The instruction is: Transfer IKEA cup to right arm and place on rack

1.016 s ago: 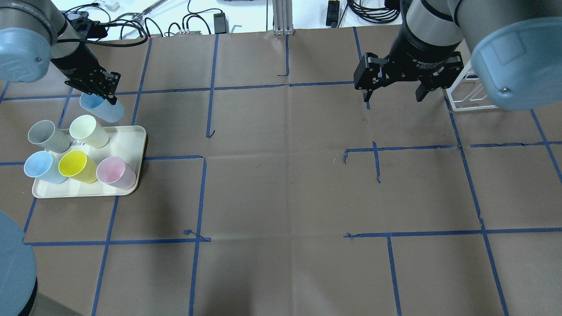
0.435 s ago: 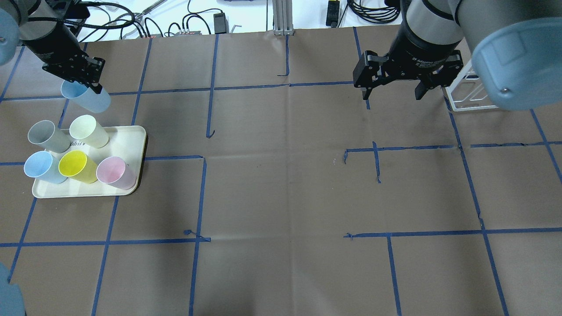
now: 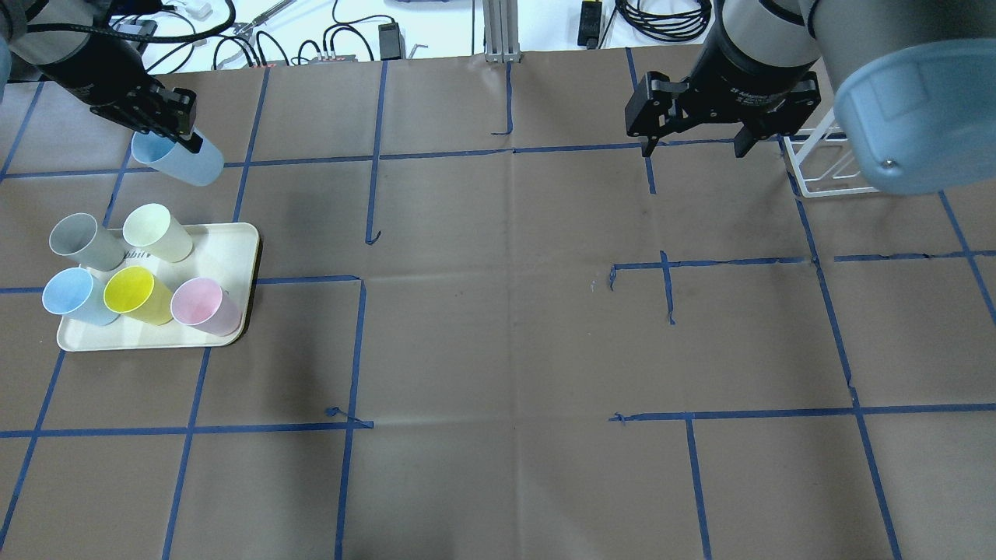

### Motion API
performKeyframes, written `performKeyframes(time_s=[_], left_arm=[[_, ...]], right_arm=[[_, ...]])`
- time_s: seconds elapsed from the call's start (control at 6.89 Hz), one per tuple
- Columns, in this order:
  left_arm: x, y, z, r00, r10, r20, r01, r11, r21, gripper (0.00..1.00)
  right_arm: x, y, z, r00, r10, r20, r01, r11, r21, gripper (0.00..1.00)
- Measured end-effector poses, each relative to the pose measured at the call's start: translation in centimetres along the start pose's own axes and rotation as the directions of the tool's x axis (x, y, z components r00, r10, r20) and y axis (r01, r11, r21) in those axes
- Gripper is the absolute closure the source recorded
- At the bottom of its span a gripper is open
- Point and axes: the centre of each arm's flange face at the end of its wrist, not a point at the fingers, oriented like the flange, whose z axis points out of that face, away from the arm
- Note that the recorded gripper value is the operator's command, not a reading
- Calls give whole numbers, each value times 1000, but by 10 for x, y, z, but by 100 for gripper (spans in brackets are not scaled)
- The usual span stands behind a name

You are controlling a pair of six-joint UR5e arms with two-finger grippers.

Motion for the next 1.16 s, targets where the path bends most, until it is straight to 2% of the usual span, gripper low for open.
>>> performKeyframes(time_s=[0.29,0.58,0.73,0.87,1.16], left_arm=[[24,-3,-5,988,122,-93,-116,991,71,100],[44,-6,-1,949,269,-166,-242,956,166,100],[50,-7,4,922,339,-186,-295,928,229,100],[57,-8,10,889,409,-205,-338,889,308,100],[76,-10,20,809,553,-199,-415,778,472,100]], right_arm=[[1,-1,0,1000,0,-2,0,1000,2,0],[0,-3,6,1000,2,-3,-2,1000,-8,0],[0,-4,6,1000,2,3,-2,1000,0,0],[-2,-9,3,1000,2,13,-2,999,39,0],[-6,-20,-8,999,-1,48,-7,986,164,0]])
